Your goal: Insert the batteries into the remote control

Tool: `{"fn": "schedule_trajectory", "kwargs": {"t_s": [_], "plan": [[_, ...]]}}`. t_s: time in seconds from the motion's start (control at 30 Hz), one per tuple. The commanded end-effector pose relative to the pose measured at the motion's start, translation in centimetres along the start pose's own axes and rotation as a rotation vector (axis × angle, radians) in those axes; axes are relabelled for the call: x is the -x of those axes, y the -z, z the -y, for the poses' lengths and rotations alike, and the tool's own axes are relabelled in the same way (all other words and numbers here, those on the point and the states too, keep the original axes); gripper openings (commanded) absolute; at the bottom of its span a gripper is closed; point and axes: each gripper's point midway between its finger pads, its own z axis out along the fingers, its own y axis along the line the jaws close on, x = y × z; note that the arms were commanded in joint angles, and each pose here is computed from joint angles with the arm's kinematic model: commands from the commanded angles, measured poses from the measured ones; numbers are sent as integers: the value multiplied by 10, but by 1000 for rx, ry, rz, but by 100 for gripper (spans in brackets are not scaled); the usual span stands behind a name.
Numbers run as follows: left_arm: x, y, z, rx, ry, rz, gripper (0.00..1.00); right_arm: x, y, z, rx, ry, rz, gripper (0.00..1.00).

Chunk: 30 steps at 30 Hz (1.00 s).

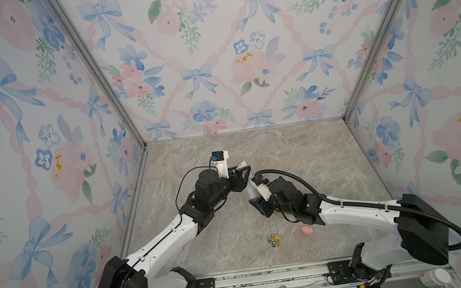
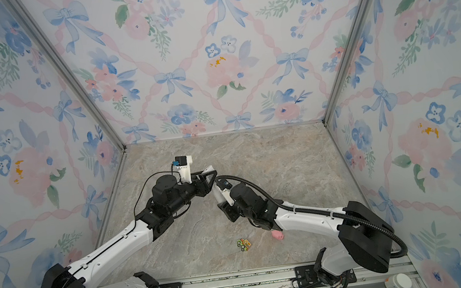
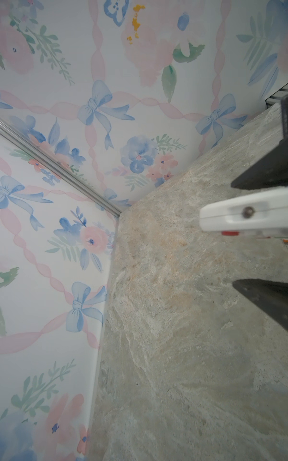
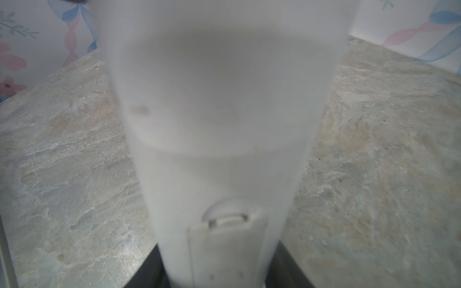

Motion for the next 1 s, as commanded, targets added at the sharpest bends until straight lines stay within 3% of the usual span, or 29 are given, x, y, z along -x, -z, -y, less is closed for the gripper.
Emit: {"fn": "schedule_trajectory", "kwargs": {"t_s": [0.0,0.3,0.53,0.97], "plan": [[6,-4,6,-11,-8,12,54,10,-1,-4,-10,15,14,0],[3,-7,3,-5,-2,5,42,14,3,-7,-1,20,33,0],[-1,-10,2,-3,2,-9,39,15,4,-8,-1,27,39,0],[-10,-11,2,-17,-7,-35,11,15,3,-11,0,37,34,2]]}}
